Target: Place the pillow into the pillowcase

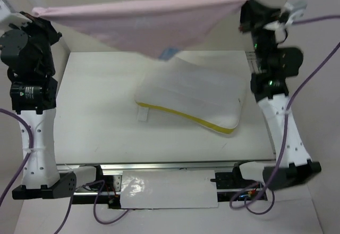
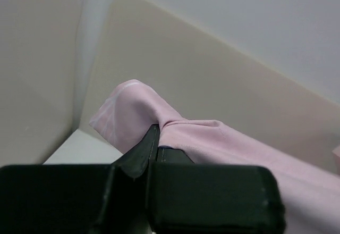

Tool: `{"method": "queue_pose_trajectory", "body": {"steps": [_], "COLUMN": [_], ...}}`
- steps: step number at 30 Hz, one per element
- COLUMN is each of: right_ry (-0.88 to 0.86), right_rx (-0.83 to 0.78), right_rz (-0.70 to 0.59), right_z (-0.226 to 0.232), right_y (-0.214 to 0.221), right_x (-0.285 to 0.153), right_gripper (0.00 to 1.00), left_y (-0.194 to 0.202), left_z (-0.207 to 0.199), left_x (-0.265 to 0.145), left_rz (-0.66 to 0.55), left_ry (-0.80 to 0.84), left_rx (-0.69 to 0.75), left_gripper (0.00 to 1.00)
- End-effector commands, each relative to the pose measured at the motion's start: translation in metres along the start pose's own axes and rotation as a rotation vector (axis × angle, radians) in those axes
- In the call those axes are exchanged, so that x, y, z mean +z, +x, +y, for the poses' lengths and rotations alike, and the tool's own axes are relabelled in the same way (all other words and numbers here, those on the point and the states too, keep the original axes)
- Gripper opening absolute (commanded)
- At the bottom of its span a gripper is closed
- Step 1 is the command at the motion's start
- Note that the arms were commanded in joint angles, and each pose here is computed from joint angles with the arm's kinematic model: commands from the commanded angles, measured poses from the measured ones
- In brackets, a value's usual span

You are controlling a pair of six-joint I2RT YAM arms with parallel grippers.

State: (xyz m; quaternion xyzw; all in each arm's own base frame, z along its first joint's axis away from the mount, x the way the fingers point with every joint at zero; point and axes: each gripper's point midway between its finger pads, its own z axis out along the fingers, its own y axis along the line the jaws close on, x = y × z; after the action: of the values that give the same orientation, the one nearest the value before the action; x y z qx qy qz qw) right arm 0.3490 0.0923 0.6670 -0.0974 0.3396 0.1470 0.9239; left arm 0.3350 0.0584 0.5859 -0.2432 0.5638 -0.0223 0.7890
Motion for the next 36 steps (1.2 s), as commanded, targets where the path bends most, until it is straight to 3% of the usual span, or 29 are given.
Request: {"method": "queue_pose_trajectory", "body": {"steps": [1, 2, 3, 5, 6, 8, 10, 11, 13, 15, 17, 18, 21, 22, 24, 26, 30, 32, 35, 36], "right_ry": [0.018, 0.034, 0.033, 0.040, 0.034, -0.017, -0.104, -0.133, -0.171, -0.165, -0.133, -0.111, 0.077, 0.232, 0.369, 0.503, 0.520, 0.525, 0.554, 0.580], "right_rx": [0.077, 0.175, 0.255, 0.409, 0.478, 0.555, 0.614, 0.628, 0.614, 0.575, 0.519, 0.494, 0.409, 0.377, 0.310, 0.244, 0.159, 0.140, 0.080, 0.073], "right_rz": [0.187, 0.219, 0.350, 0.437, 0.563, 0.699, 0.862, 0.981, 1.072, 1.115, 1.091, 1.109, 1.101, 1.064, 1.138, 1.111, 1.199, 1.147, 1.212, 1.182], "right_z": [0.017, 0.026, 0.044, 0.068, 0.090, 0.119, 0.156, 0.170, 0.188, 0.188, 0.180, 0.175, 0.143, 0.118, 0.098, 0.069, 0.060, 0.048, 0.038, 0.022], "right_y": [0.077, 0.091, 0.146, 0.162, 0.203, 0.232, 0.248, 0.260, 0.266, 0.266, 0.260, 0.261, 0.263, 0.261, 0.280, 0.283, 0.335, 0.343, 0.390, 0.391], "right_x": [-0.082, -0.106, -0.155, -0.201, -0.245, -0.287, -0.323, -0.349, -0.373, -0.386, -0.375, -0.376, -0.356, -0.337, -0.342, -0.319, -0.295, -0.257, -0.250, -0.228], "right_gripper": [0.05, 0.06, 0.09, 0.19, 0.22, 0.24, 0.34, 0.42, 0.62, 0.75, 0.98, 1.00, 1.00, 1.00, 1.00, 1.00, 1.00, 1.00, 1.00, 1.00], "left_y": [0.084, 0.122, 0.137, 0.197, 0.215, 0.241, 0.273, 0.278, 0.291, 0.292, 0.292, 0.295, 0.296, 0.299, 0.302, 0.311, 0.324, 0.328, 0.337, 0.339], "left_z": [0.071, 0.089, 0.100, 0.118, 0.125, 0.138, 0.155, 0.165, 0.179, 0.190, 0.199, 0.203, 0.210, 0.212, 0.216, 0.220, 0.222, 0.219, 0.221, 0.222], "left_x": [0.015, 0.010, 0.003, -0.008, -0.013, -0.023, -0.033, -0.038, -0.051, -0.059, -0.063, -0.067, -0.069, -0.068, -0.068, -0.066, -0.057, -0.049, -0.040, -0.038], "left_rz": [0.156, 0.223, 0.250, 0.372, 0.405, 0.455, 0.523, 0.540, 0.576, 0.579, 0.567, 0.572, 0.576, 0.585, 0.592, 0.611, 0.651, 0.660, 0.663, 0.662], "left_ry": [-0.296, -0.367, -0.398, -0.431, -0.452, -0.478, -0.525, -0.567, -0.635, -0.679, -0.712, -0.725, -0.742, -0.747, -0.761, -0.766, -0.753, -0.720, -0.704, -0.704], "left_rx": [0.053, 0.025, 0.011, 0.001, -0.001, -0.013, -0.005, 0.002, 0.025, 0.036, 0.036, 0.046, 0.042, 0.047, 0.051, 0.068, 0.080, 0.087, 0.113, 0.113], "left_gripper": [0.00, 0.00, 0.00, 0.00, 0.00, 0.00, 0.00, 0.00, 0.00, 0.00, 0.00, 0.00, 0.00, 0.00, 0.00, 0.00, 0.00, 0.00, 0.00, 0.00]}}
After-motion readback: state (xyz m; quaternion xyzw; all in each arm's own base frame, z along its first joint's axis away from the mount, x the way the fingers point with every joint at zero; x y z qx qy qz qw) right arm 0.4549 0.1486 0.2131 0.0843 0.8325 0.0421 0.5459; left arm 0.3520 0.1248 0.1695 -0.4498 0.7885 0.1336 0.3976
